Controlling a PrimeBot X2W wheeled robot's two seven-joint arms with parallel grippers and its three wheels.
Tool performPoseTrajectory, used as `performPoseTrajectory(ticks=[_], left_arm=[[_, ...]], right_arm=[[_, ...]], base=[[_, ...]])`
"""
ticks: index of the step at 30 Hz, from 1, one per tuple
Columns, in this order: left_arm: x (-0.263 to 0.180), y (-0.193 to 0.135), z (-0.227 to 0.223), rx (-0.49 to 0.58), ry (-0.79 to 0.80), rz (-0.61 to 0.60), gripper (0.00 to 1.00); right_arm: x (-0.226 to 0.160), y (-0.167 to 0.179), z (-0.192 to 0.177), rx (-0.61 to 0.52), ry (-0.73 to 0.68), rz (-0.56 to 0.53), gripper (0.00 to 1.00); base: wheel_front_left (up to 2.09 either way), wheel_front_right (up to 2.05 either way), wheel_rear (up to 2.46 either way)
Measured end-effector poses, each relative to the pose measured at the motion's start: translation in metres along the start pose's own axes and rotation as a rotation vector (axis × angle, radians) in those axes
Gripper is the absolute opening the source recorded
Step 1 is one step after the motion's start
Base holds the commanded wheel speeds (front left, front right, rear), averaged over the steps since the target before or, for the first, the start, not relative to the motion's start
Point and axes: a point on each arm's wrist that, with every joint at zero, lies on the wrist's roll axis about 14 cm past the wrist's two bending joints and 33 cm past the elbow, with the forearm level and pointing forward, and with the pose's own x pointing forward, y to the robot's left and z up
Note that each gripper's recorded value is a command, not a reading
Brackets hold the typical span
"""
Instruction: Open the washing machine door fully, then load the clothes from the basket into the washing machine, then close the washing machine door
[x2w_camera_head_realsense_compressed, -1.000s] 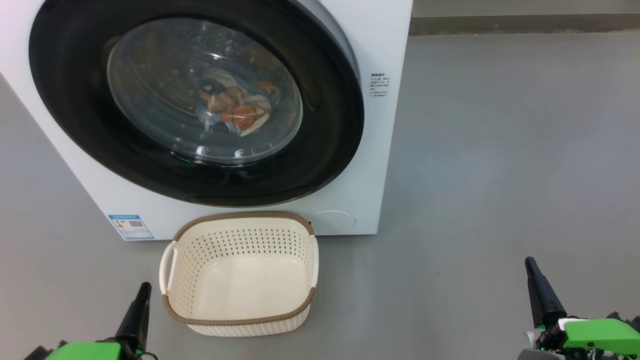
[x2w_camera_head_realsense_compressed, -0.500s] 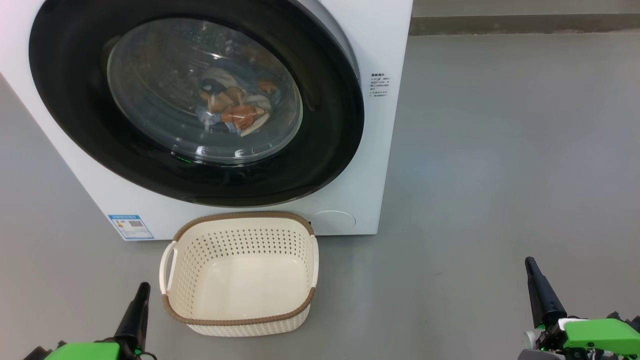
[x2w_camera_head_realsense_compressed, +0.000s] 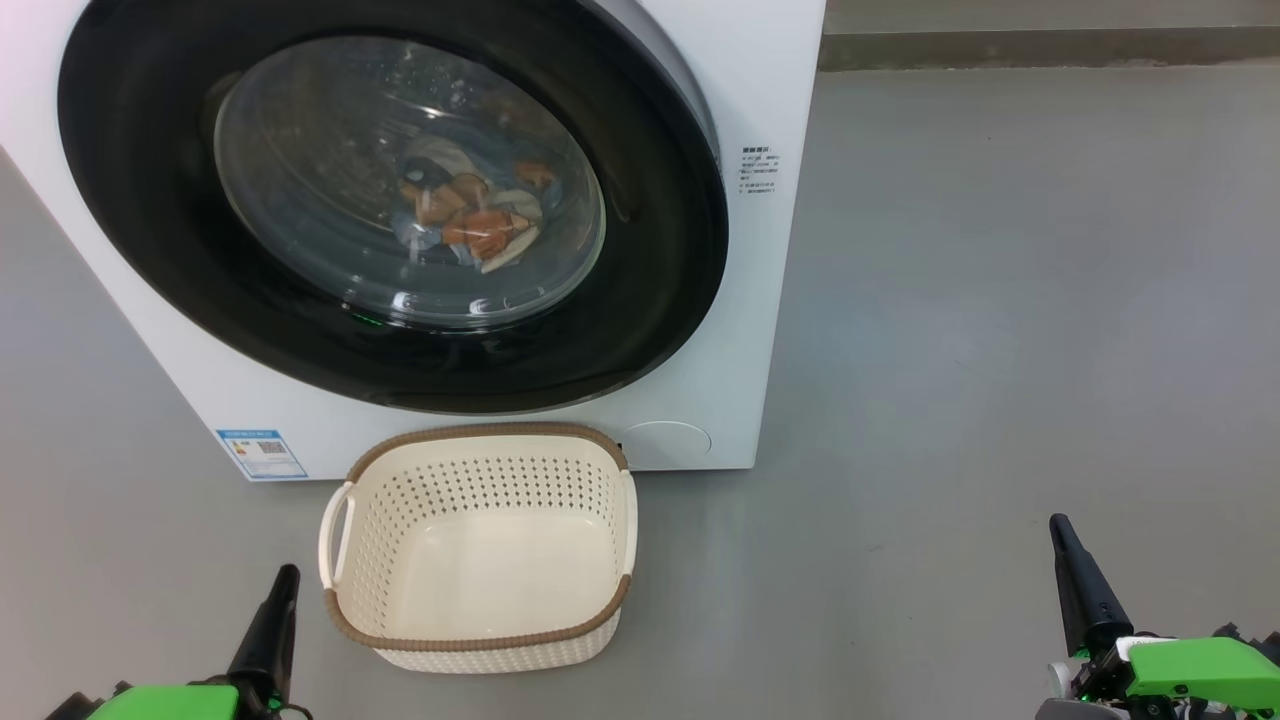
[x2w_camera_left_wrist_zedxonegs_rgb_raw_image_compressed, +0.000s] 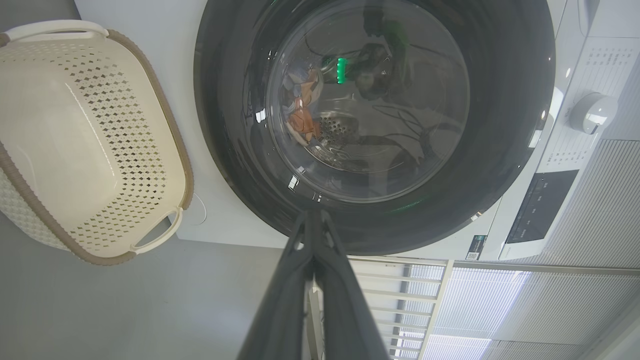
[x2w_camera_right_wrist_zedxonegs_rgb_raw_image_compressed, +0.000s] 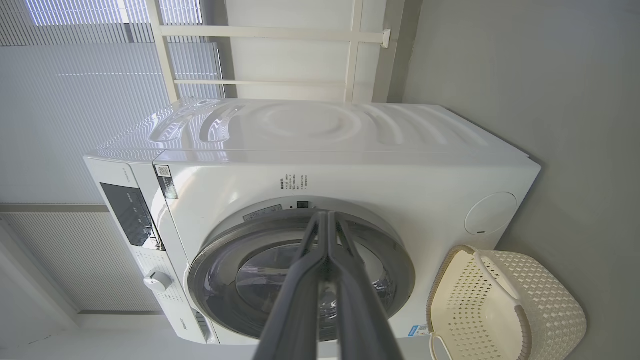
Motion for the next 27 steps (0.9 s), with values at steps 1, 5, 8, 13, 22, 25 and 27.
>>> performPoseTrajectory(ticks=[1, 5, 8, 13, 22, 25, 27], left_arm=[[0.0, 0.0, 0.0001, 0.001, 0.0, 0.0, 0.0], [0.0, 0.0, -0.0003, 0.0, 0.002, 0.0, 0.0], [0.0, 0.0, -0.0003, 0.0, 0.002, 0.0, 0.0], [0.0, 0.0, -0.0004, -0.001, 0.002, 0.0, 0.0], [0.0, 0.0, -0.0004, -0.001, 0.002, 0.0, 0.0], [0.0, 0.0, -0.0004, -0.002, 0.002, 0.0, 0.0], [-0.0001, 0.0001, -0.0003, -0.002, 0.002, 0.0, 0.0]], right_arm=[[0.0, 0.0, -0.0001, 0.0, 0.0, 0.0, 0.0], [0.0, 0.0, -0.0001, 0.001, 0.0, 0.0, 0.0], [0.0, 0.0, -0.0003, 0.001, 0.0, 0.0, 0.0], [0.0, -0.0001, -0.0004, 0.002, 0.0, 0.0, 0.0], [0.0, -0.0001, -0.0005, 0.002, 0.0, 0.0, 0.0], [0.0, -0.0001, -0.0005, 0.002, 0.0, 0.0, 0.0], [0.0, -0.0001, -0.0006, 0.003, 0.0, 0.0, 0.0]], base=[[0.0, 0.0, 0.0], [0.0, 0.0, 0.0], [0.0, 0.0, 0.0], [0.0, 0.0, 0.0], [0.0, 0.0, 0.0], [0.0, 0.0, 0.0], [0.0, 0.0, 0.0]])
